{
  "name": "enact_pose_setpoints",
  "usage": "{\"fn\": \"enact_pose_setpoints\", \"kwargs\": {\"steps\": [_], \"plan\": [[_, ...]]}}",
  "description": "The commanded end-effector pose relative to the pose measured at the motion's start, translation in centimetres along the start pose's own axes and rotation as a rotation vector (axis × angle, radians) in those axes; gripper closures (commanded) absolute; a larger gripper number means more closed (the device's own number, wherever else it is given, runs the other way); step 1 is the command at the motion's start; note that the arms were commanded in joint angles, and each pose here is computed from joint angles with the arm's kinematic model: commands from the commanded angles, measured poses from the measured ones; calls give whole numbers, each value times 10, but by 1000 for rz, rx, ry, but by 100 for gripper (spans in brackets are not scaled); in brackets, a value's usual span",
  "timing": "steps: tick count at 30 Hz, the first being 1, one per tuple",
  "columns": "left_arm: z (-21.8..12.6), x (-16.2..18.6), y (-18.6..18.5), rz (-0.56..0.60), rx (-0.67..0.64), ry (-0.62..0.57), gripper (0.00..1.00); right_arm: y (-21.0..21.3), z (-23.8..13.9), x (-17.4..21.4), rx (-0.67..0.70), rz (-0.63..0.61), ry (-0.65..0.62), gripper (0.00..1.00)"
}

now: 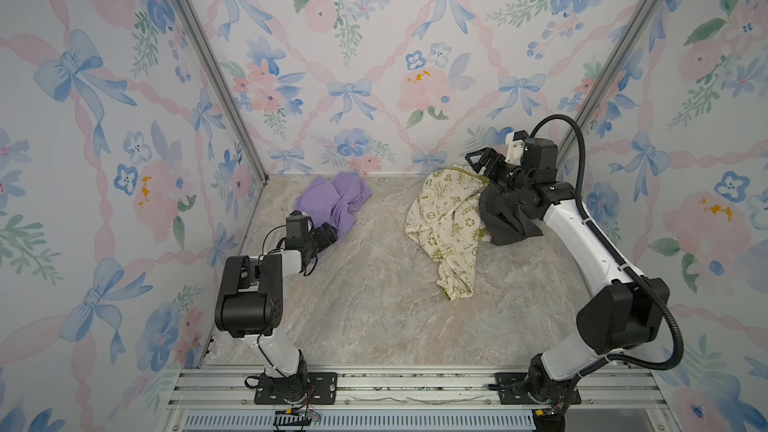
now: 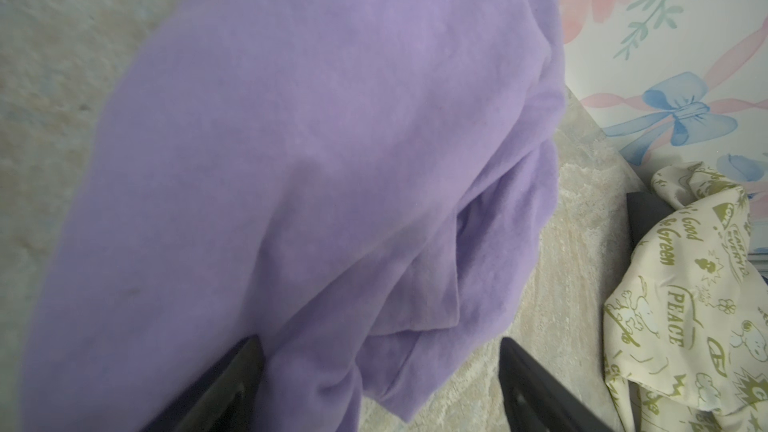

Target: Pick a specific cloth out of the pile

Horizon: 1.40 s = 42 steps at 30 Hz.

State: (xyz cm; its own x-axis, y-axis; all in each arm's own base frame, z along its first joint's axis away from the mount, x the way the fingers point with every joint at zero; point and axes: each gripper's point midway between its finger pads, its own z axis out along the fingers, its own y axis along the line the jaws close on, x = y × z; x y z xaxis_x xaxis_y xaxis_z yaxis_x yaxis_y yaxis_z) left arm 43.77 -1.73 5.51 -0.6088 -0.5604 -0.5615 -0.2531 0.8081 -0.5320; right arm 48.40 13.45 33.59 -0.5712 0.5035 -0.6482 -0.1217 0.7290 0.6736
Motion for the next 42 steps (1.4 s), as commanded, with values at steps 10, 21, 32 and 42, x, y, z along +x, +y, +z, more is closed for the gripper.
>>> {"fn": "enact_pose_setpoints", "kwargs": {"steps": [10, 21, 32, 42], "plan": [[-86, -102, -62, 232, 45, -400, 7, -28, -18, 11, 104, -91, -14, 2], [-130, -92, -31, 362, -68, -652, 2, -108, -51, 45, 390, -382, -91, 3], [-120, -62, 11, 385, -155, -683, 2, -192, -58, 107, 561, -565, -48, 3], [-121, -43, 18, 405, -122, -682, 2, -236, -61, 128, 607, -632, -80, 3]]}}
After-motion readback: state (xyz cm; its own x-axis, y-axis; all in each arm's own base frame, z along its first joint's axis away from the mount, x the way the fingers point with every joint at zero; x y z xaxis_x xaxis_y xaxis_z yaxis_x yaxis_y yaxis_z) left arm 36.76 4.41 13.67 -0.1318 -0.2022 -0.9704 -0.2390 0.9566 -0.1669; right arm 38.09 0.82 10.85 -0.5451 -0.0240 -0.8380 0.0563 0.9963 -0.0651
